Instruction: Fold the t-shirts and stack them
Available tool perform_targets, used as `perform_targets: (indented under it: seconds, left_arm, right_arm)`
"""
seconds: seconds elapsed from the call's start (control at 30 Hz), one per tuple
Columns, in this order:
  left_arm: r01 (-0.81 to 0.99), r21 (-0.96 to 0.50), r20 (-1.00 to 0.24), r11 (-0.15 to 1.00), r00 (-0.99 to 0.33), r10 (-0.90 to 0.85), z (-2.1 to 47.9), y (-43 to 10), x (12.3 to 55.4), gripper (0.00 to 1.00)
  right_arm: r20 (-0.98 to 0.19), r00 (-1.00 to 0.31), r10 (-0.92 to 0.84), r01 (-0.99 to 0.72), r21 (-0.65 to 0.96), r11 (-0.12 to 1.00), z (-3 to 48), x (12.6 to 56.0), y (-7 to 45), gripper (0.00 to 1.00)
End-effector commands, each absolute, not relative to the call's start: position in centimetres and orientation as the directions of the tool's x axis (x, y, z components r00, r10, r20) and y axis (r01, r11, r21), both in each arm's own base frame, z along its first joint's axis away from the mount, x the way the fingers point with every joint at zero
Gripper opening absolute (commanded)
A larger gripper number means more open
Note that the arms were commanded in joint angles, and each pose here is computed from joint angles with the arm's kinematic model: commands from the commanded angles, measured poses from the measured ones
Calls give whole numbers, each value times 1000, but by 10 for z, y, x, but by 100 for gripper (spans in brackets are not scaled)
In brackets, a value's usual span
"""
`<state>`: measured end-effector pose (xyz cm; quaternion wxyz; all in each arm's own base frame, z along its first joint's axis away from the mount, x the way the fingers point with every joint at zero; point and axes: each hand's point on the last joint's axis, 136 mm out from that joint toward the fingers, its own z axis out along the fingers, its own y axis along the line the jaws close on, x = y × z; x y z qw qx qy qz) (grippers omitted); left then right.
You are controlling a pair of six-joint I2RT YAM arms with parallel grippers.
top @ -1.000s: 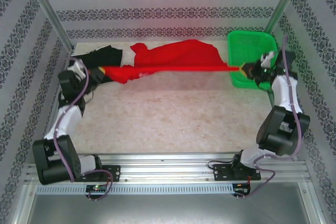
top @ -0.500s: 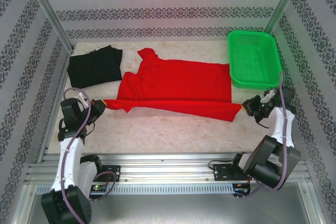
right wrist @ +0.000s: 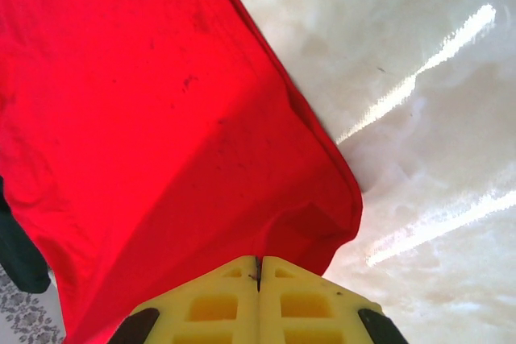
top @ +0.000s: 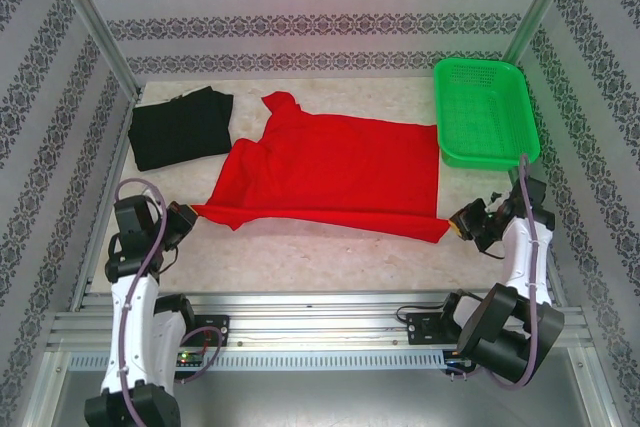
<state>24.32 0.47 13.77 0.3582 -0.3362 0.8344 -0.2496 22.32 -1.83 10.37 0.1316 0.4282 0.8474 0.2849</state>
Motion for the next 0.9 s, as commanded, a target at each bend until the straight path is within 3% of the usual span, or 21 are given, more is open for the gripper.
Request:
perform_targets:
  seconds: [0.0, 0.37, 0.87]
  left_arm:
    - [-403, -605, -486, 686, -495, -720, 151, 21, 255, 0]
    - [-375, -563, -498, 736, -557, -665, 159, 27, 318, 0]
    - [-335, -509, -481, 793, -653, -585, 148, 21, 370, 0]
  right_arm:
    - [26, -588, 808, 693, 531, 487, 94, 216, -22, 0]
    - [31, -659, 752, 673, 473, 570, 71, 231, -6, 0]
    - [-9, -706, 708, 640, 420, 644, 66, 258, -15, 0]
